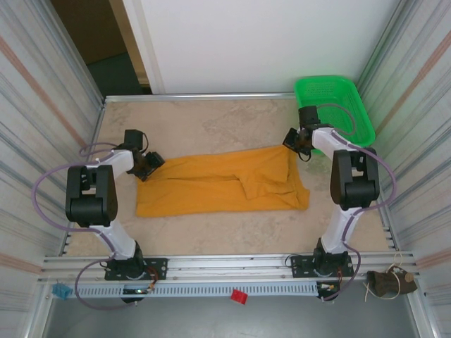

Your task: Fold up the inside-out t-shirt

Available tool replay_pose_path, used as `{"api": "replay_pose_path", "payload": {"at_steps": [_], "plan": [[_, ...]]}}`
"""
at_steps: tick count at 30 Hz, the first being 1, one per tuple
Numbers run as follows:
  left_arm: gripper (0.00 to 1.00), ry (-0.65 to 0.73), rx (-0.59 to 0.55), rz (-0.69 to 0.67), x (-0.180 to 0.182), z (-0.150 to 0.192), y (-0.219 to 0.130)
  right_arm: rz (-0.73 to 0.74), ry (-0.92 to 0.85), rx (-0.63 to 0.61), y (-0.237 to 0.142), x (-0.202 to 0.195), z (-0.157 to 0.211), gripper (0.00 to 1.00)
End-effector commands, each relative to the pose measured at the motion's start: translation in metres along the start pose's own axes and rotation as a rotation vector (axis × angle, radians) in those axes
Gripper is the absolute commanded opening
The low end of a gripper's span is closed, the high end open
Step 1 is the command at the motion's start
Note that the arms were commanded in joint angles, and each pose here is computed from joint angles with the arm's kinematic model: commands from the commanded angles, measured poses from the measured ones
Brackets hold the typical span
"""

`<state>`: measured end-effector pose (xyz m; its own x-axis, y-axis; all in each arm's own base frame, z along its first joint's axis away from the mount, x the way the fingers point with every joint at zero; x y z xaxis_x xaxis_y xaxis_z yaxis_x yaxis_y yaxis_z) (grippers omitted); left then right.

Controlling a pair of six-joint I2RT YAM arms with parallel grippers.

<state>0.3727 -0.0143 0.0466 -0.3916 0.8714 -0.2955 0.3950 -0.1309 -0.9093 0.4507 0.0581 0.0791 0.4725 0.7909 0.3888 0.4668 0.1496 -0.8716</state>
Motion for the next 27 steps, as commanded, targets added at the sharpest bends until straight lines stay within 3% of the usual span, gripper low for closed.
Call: {"api": "replay_pose_path", "payload": {"at_steps": [1, 2, 4, 10, 15, 18, 22, 27], "plan": [[0.62, -0.007, 0.043, -0.06, 0.018, 0.01, 0.014, -0.004, -0.026, -0.049, 0.0, 0.004, -0.025, 0.16], [0.62, -0.007, 0.042, -0.059, 0.018, 0.01, 0.014, -0.019, -0.023, -0.055, -0.005, 0.007, -0.027, 0.28], [0.62, 0.001, 0.035, -0.047, 0.015, 0.007, 0.012, -0.049, -0.032, -0.078, -0.025, 0.015, -0.026, 0.37], [0.62, 0.086, -0.05, 0.043, -0.015, -0.022, -0.028, -0.06, -0.029, -0.057, -0.088, 0.003, 0.023, 0.38], [0.63, 0.166, -0.107, 0.15, -0.055, -0.022, -0.075, -0.046, -0.042, -0.01, -0.109, -0.025, 0.079, 0.4], [0.63, 0.201, -0.108, 0.216, -0.082, 0.002, -0.091, -0.038, -0.074, 0.022, -0.11, -0.038, 0.109, 0.51], [0.62, 0.288, -0.06, 0.302, -0.125, 0.059, -0.09, 0.003, -0.101, 0.076, -0.099, -0.059, 0.142, 0.5], [0.59, 0.394, 0.042, 0.405, -0.182, 0.141, -0.073, 0.04, -0.061, 0.072, -0.097, -0.076, 0.151, 0.49]]}}
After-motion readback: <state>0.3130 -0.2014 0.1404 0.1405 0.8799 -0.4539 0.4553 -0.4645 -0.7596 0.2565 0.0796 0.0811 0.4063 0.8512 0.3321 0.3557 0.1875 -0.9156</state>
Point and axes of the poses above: each hand's point on the last joint's axis, 136 mm out from that joint toward the fingers, its own y axis out along the fingers, its own x axis along the line the jaws close on, z = x × y, the point moved 2 cm from there along -y, back along the fingers, and after that the axes turned 10 degrees about y, right-handed, at the moved point
